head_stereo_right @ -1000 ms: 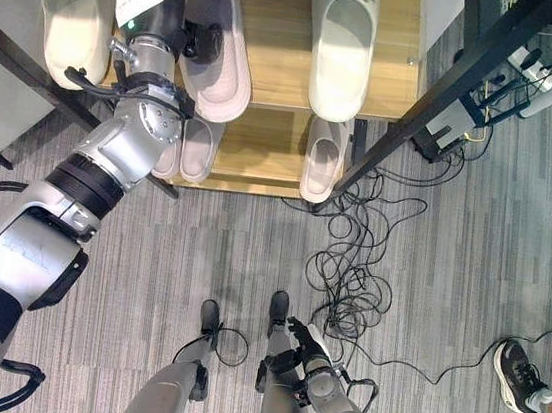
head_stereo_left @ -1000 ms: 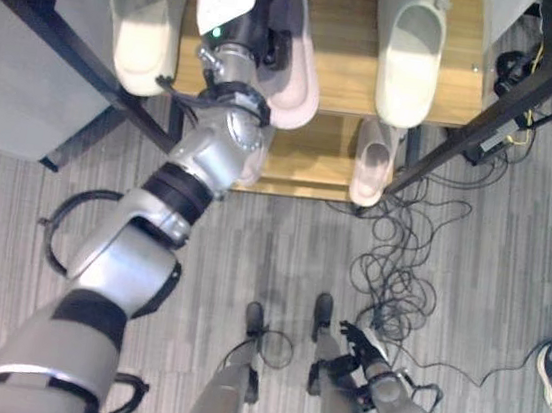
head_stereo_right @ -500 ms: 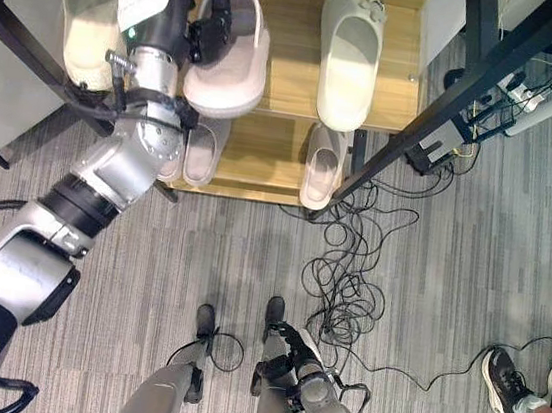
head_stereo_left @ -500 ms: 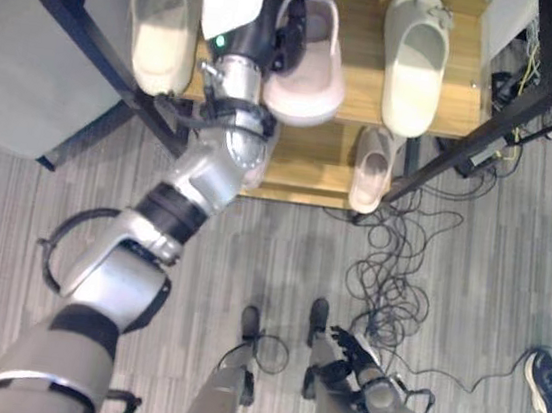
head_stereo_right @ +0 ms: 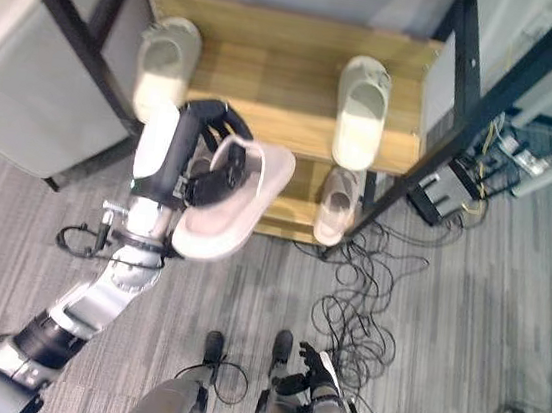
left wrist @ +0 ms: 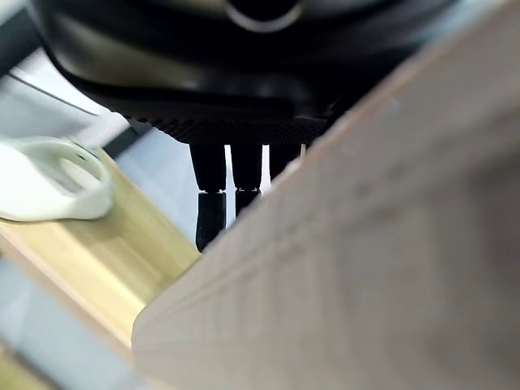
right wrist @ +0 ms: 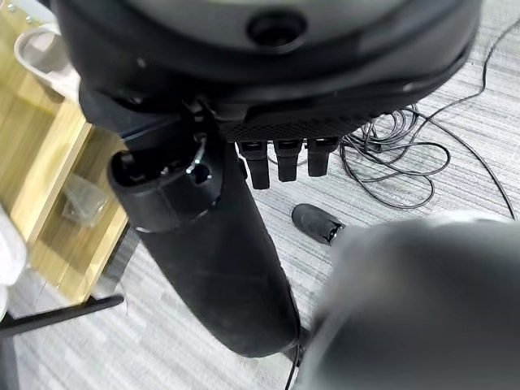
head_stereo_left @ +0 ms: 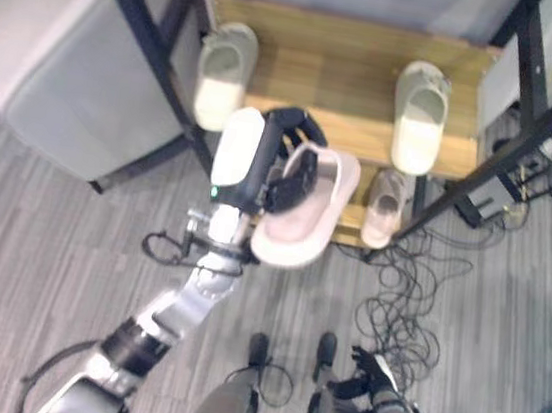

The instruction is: Arrange the slippers neatly on the shoe rack.

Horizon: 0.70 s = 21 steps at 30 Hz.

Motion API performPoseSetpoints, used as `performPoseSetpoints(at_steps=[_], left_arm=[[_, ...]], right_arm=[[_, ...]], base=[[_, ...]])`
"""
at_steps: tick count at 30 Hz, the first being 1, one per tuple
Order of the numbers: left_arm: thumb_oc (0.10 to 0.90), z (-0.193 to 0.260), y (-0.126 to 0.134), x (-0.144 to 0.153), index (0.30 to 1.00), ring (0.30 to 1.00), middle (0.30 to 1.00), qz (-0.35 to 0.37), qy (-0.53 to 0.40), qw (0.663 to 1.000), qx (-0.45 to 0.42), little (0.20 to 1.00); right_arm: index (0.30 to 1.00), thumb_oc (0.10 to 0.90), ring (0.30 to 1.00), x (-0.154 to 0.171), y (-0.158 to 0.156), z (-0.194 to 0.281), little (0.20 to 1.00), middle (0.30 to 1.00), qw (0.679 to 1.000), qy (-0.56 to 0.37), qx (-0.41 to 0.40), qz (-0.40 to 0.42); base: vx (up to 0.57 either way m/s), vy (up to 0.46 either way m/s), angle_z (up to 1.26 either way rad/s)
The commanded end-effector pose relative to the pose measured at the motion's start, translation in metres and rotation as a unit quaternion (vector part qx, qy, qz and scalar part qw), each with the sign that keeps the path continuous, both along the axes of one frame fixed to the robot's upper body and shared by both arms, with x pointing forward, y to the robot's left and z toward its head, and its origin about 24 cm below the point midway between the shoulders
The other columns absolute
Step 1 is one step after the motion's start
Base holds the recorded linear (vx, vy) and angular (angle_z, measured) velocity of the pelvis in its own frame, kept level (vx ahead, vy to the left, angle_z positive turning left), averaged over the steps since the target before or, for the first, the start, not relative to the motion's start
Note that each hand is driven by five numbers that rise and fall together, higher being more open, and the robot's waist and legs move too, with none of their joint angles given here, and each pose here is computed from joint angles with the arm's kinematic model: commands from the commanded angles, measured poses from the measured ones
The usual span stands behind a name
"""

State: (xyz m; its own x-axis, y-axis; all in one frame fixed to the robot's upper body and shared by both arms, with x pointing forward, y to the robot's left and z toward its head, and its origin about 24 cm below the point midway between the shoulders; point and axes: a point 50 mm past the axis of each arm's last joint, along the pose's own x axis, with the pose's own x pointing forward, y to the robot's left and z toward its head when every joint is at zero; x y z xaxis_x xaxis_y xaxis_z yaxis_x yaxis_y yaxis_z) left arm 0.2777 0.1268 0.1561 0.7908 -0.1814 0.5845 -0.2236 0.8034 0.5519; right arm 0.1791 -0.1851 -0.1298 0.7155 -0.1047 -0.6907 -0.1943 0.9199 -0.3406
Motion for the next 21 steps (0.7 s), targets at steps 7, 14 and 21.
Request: performPoseSetpoints(at_steps=[7,14,21], left_arm=[[0.4,-0.051,0.03,-0.033,0.3,0.3,0.3,-0.037,0.124,0.991,-0.017,0.3],[0.4,-0.047,-0.005,-0.039,0.3,0.3,0.3,-0.121,0.085,0.986,0.074,0.3],[0.4,-0.045,-0.017,-0.029,0.3,0.3,0.3,-0.125,0.063,0.986,0.085,0.3]], right_arm=[[0.9,0.8,0.9,-0.024,-0.012,-0.005,0.9,0.9,0.999,0.011,0.033,-0.037],[0.9,0.8,0.9,-0.009,-0.014,0.027,0.9,0.9,0.982,-0.111,0.101,-0.116],[0.9,0.8,0.9,0.01,-0.02,0.047,0.9,0.9,0.978,-0.165,0.091,-0.091]], base=[[0.04,-0.023,0.08],[0.0,-0.005,-0.06],[-0.12,-0.079,-0.57]])
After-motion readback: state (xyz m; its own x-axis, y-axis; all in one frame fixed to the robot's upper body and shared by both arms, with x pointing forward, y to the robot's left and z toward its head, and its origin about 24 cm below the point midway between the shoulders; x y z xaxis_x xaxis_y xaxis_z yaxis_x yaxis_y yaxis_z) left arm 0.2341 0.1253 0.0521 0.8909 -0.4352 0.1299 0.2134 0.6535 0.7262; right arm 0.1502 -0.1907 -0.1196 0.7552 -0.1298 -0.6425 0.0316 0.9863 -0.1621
